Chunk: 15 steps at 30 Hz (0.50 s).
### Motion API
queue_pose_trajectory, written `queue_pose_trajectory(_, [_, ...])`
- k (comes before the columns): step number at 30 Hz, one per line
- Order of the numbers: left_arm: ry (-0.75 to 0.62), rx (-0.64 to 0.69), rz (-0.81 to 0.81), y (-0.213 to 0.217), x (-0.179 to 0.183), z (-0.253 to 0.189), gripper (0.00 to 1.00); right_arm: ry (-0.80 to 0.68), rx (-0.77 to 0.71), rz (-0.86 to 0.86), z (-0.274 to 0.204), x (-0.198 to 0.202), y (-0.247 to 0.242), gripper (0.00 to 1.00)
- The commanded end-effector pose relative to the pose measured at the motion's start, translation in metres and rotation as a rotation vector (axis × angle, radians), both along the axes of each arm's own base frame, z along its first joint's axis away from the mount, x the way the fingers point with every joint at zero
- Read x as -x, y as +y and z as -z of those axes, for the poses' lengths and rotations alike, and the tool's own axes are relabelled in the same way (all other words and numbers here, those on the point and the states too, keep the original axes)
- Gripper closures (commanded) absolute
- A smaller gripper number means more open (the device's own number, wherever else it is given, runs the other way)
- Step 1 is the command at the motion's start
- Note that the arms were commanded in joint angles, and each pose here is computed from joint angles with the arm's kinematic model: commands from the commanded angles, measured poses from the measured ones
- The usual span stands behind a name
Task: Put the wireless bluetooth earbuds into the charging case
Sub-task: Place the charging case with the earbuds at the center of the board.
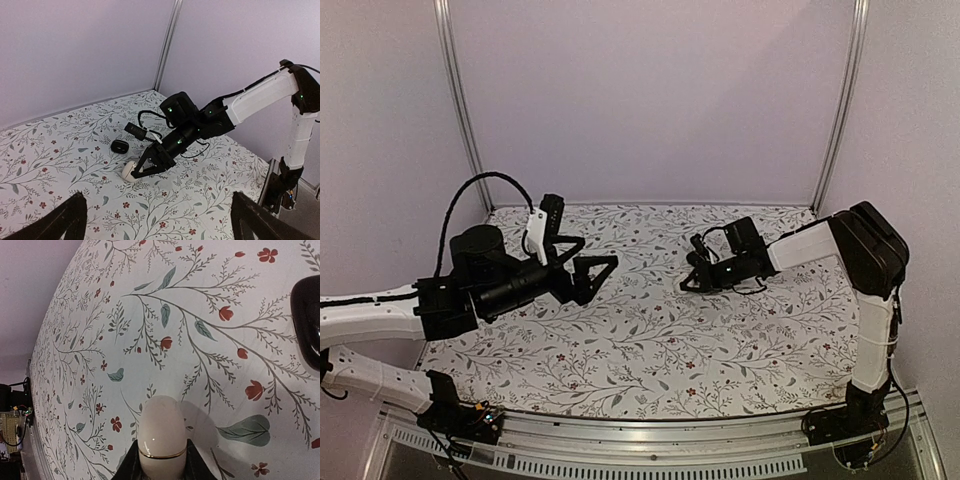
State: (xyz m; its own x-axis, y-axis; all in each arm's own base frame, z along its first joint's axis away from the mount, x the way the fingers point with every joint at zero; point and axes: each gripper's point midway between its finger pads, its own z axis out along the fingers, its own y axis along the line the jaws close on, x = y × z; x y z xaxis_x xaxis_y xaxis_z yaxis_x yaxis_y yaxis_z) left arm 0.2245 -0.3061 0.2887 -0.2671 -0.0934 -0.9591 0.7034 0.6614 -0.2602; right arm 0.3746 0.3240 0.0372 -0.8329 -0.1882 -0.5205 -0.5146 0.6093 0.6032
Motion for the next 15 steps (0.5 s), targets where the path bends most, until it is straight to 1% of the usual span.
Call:
queue_pose_trajectory(1, [0.008,0.011,-0.034,0.01,-0.004,0.005,0.0,0.044,0.066,-0.014,0.014,-0.002,-0.004,0.89])
queue_pose_trajectory(6, [0.043,-0.002,-0.056,0.015,-0.01,0.011,0.0,0.025,0.116,0.023,0.014,-0.01,-0.011,0.68])
queue_pose_trajectory(11, [0.14,-0.013,-0.104,0.028,-0.029,0.025,0.0,0.01,0.151,0.061,0.011,-0.012,-0.024,0.42])
queue_pose_trajectory(15, [0.185,-0.005,-0.127,0.039,-0.041,0.034,0.0,-0.036,0.158,0.081,-0.007,-0.015,-0.031,0.32])
